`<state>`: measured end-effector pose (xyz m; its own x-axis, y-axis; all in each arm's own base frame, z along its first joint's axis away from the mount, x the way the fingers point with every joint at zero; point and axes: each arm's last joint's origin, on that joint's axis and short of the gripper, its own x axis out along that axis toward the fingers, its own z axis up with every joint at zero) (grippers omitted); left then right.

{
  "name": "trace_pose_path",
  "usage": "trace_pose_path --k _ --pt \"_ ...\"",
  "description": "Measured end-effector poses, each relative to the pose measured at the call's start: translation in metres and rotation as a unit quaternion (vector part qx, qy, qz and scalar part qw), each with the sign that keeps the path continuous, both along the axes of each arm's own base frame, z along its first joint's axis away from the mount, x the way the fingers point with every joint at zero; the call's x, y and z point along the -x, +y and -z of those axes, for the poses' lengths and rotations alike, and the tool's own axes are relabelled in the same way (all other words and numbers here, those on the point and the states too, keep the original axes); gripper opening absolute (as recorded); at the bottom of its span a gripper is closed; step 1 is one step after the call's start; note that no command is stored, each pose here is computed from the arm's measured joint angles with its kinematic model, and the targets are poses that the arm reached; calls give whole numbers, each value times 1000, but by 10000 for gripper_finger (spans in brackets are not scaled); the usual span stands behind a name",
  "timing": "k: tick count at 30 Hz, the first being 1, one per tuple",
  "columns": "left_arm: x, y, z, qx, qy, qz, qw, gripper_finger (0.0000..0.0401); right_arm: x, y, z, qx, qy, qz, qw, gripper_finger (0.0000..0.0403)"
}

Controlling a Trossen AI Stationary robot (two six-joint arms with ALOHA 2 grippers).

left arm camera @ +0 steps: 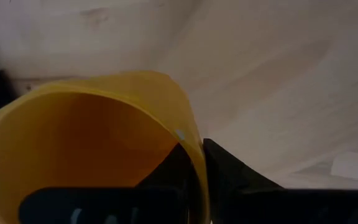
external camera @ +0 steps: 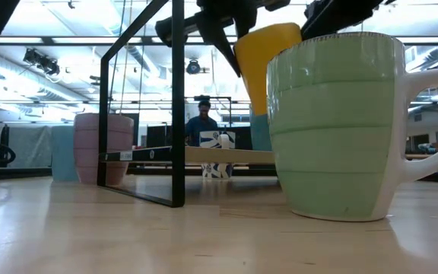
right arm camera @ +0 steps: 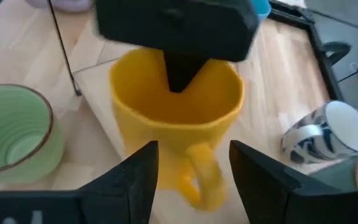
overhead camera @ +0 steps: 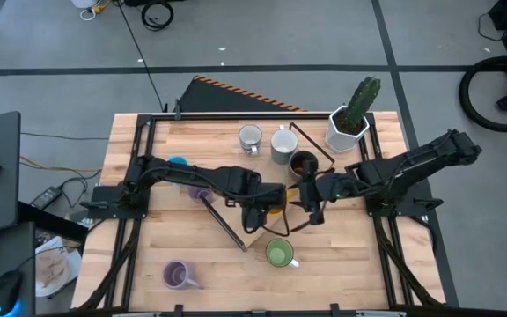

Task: Place coffee mugs
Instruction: Put the yellow mug on the shelf

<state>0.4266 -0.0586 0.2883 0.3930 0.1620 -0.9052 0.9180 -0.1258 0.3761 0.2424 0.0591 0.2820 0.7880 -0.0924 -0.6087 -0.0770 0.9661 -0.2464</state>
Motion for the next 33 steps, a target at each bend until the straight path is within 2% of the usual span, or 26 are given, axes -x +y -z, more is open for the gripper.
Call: trace_pose_path --k 10,21,28,33 --pt "0 -4 0 -8 -6 1 1000 33 -4 -7 8 -12 31 2 999 151" --pt "-2 -1 -1 18 -14 -22 999 35 -7 -7 14 -22 52 -6 998 57" --pt "-2 2 0 29 -15 -48 998 39 -7 -7 14 -40 51 6 998 56" --pt "-2 4 0 34 -17 -65 997 63 -7 -7 15 -50 51 15 997 56"
